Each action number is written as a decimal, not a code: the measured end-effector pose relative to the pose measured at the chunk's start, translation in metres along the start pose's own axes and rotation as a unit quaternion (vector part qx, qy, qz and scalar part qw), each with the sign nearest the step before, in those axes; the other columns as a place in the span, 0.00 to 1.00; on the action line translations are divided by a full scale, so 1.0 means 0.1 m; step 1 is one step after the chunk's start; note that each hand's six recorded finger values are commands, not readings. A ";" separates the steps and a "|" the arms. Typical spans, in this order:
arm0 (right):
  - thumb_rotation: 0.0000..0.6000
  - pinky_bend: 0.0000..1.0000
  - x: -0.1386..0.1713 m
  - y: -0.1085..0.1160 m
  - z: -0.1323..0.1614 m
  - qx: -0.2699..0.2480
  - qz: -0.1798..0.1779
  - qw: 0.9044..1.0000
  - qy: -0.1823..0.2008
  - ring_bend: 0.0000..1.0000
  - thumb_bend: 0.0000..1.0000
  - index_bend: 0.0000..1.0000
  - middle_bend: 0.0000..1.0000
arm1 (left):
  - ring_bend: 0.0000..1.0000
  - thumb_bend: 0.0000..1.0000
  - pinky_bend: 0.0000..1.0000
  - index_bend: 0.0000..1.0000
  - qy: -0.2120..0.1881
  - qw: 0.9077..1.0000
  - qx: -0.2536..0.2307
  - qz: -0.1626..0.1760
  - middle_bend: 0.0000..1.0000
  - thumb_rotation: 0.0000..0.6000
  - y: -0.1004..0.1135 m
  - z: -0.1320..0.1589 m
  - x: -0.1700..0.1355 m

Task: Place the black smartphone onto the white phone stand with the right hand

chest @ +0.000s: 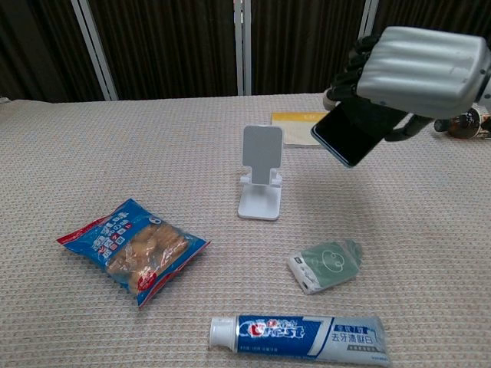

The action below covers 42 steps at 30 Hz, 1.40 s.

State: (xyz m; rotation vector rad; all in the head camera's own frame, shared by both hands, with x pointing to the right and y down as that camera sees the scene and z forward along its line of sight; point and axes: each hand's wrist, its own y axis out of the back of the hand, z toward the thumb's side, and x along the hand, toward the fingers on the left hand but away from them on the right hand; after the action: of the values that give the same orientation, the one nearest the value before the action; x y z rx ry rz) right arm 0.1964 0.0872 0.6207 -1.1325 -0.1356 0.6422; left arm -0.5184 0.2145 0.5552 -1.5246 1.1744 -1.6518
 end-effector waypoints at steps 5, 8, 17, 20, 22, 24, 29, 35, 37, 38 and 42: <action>1.00 0.21 -0.36 0.31 0.05 0.133 -0.066 0.988 0.032 0.41 0.13 0.43 0.48 | 0.00 0.00 0.00 0.00 0.006 1.000 0.000 -0.001 0.00 1.00 0.00 -0.04 0.01; 1.00 0.15 -0.57 0.41 0.13 0.203 -0.092 0.974 0.049 0.41 0.13 0.43 0.48 | 0.00 0.00 0.00 0.00 0.012 1.000 0.001 -0.002 0.00 1.00 0.00 -0.08 0.02; 1.00 0.15 -1.01 0.25 0.55 0.330 -0.092 0.934 0.101 0.41 0.14 0.43 0.48 | 0.00 0.00 0.00 0.00 0.029 1.000 0.001 -0.011 0.00 1.00 -0.04 -0.18 0.06; 1.00 0.14 -1.02 0.18 0.66 0.340 -0.086 0.929 0.115 0.41 0.14 0.43 0.48 | 0.00 0.00 0.00 0.00 0.033 0.999 0.002 -0.014 0.00 1.00 -0.06 -0.20 0.07; 1.00 0.14 -1.02 0.15 0.74 0.342 -0.083 0.928 0.124 0.41 0.14 0.43 0.48 | 0.00 0.00 0.00 0.00 0.035 0.999 0.003 -0.014 0.00 1.00 -0.06 -0.21 0.08; 1.00 0.14 -1.02 0.13 0.79 0.343 -0.082 0.927 0.129 0.41 0.14 0.43 0.49 | 0.00 0.00 0.00 0.00 0.036 0.999 0.004 -0.015 0.00 1.00 -0.07 -0.21 0.08; 1.00 0.14 -1.03 0.08 0.87 0.343 -0.077 0.926 0.136 0.41 0.14 0.43 0.49 | 0.00 0.00 0.00 0.00 0.037 0.999 0.006 -0.017 0.00 1.00 -0.08 -0.21 0.09; 1.00 0.14 -1.06 0.02 0.87 0.351 -0.072 0.923 0.138 0.41 0.15 0.43 0.49 | 0.00 0.00 0.00 0.00 0.039 0.999 0.008 -0.017 0.00 1.00 -0.09 -0.22 0.09; 1.00 0.14 -1.07 0.01 0.86 0.353 -0.070 0.923 0.137 0.41 0.15 0.43 0.49 | 0.00 0.00 0.00 0.00 0.040 0.999 0.008 -0.018 0.00 1.00 -0.09 -0.22 0.09; 1.00 0.14 -1.07 0.00 0.85 0.354 -0.069 0.923 0.137 0.41 0.15 0.43 0.49 | 0.00 0.00 0.00 0.00 0.040 0.999 0.008 -0.018 0.00 1.00 -0.09 -0.22 0.10; 1.00 0.14 -1.08 -0.03 0.85 0.356 -0.065 0.922 0.139 0.41 0.15 0.43 0.49 | 0.00 0.00 0.00 0.00 0.040 0.999 0.009 -0.018 0.00 1.00 -0.09 -0.22 0.09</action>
State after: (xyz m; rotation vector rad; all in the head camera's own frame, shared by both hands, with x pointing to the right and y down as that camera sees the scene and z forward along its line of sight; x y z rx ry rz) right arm 0.0747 0.0959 0.6833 -0.4898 0.2527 0.3514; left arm -0.5399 0.2147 0.5688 -1.4896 1.1761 -1.7567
